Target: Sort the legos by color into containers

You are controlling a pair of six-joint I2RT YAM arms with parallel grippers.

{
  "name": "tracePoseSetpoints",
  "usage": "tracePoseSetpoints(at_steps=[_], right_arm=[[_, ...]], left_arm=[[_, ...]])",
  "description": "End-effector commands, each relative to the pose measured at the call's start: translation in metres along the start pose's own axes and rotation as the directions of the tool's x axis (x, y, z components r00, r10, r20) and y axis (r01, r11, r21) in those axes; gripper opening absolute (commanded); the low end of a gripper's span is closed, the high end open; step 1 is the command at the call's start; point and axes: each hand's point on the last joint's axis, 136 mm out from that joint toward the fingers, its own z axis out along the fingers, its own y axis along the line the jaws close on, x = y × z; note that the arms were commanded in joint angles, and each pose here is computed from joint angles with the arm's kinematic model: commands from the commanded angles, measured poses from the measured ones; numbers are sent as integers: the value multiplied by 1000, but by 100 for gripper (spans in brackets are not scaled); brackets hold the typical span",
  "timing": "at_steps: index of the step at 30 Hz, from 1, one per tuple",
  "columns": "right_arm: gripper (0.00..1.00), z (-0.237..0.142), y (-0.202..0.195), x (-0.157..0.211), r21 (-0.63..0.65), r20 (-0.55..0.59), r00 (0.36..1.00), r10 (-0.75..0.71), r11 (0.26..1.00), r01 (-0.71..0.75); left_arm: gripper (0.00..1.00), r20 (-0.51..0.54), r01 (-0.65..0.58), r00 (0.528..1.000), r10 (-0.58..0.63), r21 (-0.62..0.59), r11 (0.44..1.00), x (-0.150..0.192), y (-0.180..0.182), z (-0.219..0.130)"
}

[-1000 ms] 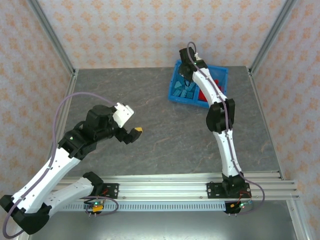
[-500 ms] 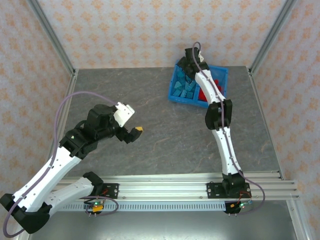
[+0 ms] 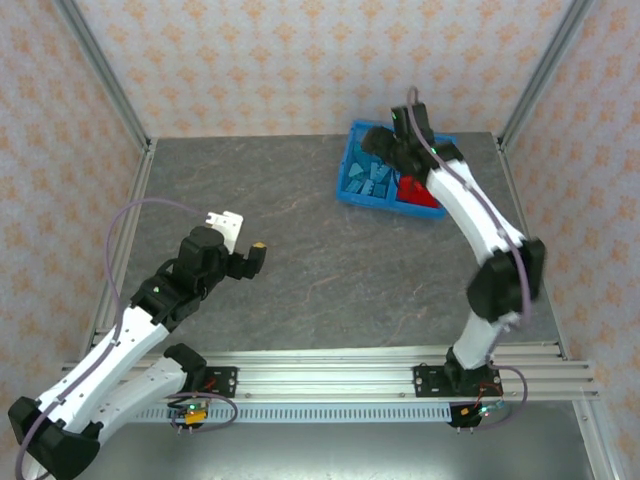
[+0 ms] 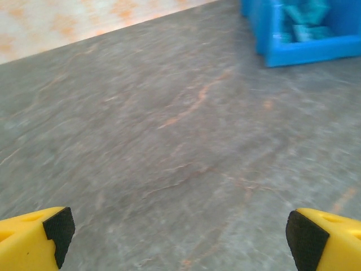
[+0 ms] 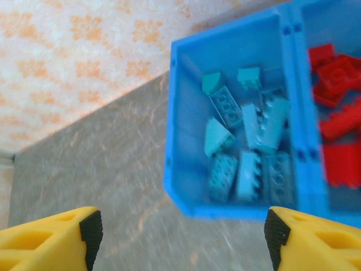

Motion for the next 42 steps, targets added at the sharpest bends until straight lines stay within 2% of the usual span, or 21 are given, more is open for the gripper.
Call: tracePoseSetpoints(at_steps=[1,5,7,10,12,15,18,21,23,24,25,26,28,30,31,34,35,37,39,40,42], right_arm=[[82,-50,-57,7,131,156,986,-67,990,47],[92,-94,-137,38,309,297,948,-112,951,16],[98,-113,-178,49,402,413,899,-145,915,-37],[99,-128,-228,66,496,551,801,-233,864,-90],[99,-126,-251,77,534,573,778,-258,837,-116],[99,-104,-283,93,585,510,820,-261,804,-108],[99,-73,-285,87,574,458,847,-268,817,-52],[99,-44,-282,66,538,493,830,-261,841,-55],[99,-17,-287,59,544,447,855,-264,839,-26],[100,-3,-284,52,529,447,848,-286,848,7],[99,16,-270,61,482,330,891,-311,867,124],[99,25,-259,70,413,307,891,-335,890,192],[99,12,-275,67,436,440,848,-295,896,86],[99,14,-278,71,453,384,878,-286,887,90],[99,13,-277,70,445,414,862,-293,891,89],[99,13,-277,69,452,401,868,-293,887,91],[99,12,-276,68,452,406,865,-295,888,91],[99,11,-276,70,459,402,864,-303,883,96],[99,11,-274,70,478,393,864,-316,872,102],[99,11,-274,70,476,399,860,-317,874,101],[99,11,-274,70,477,394,863,-317,873,103]], left_arm=[[100,118,141,985,-123,-156,978,-4,35,5],[100,99,130,989,-109,-242,961,17,53,20],[100,77,118,992,-100,-286,951,25,62,24],[100,53,116,993,-105,-306,945,32,69,30],[100,42,118,993,-110,-302,946,34,71,34],[100,21,113,993,-112,-292,950,38,72,40],[100,-2,95,995,-98,-257,962,41,66,50],[100,-25,94,994,-103,-237,967,46,63,63],[100,-31,95,994,-106,-237,967,48,63,73],[100,-37,83,995,-94,-234,969,48,63,79],[100,-38,72,996,-83,-235,969,48,63,85],[100,-34,68,996,-78,-236,969,46,63,91],[100,-25,64,997,-72,-234,970,45,64,105],[100,-13,68,997,-73,-234,970,46,65,118],[100,-3,82,996,-85,-236,968,46,68,125],[100,49,138,990,-129,-243,960,42,81,145],[100,4,119,993,-122,-255,960,45,84,150],[100,18,51,999,-48,-238,970,37,86,162],[100,7,126,992,-130,-283,951,45,105,167],[100,46,182,983,-176,-313,932,47,118,165],[100,69,236,972,-225,-302,924,50,126,161]])
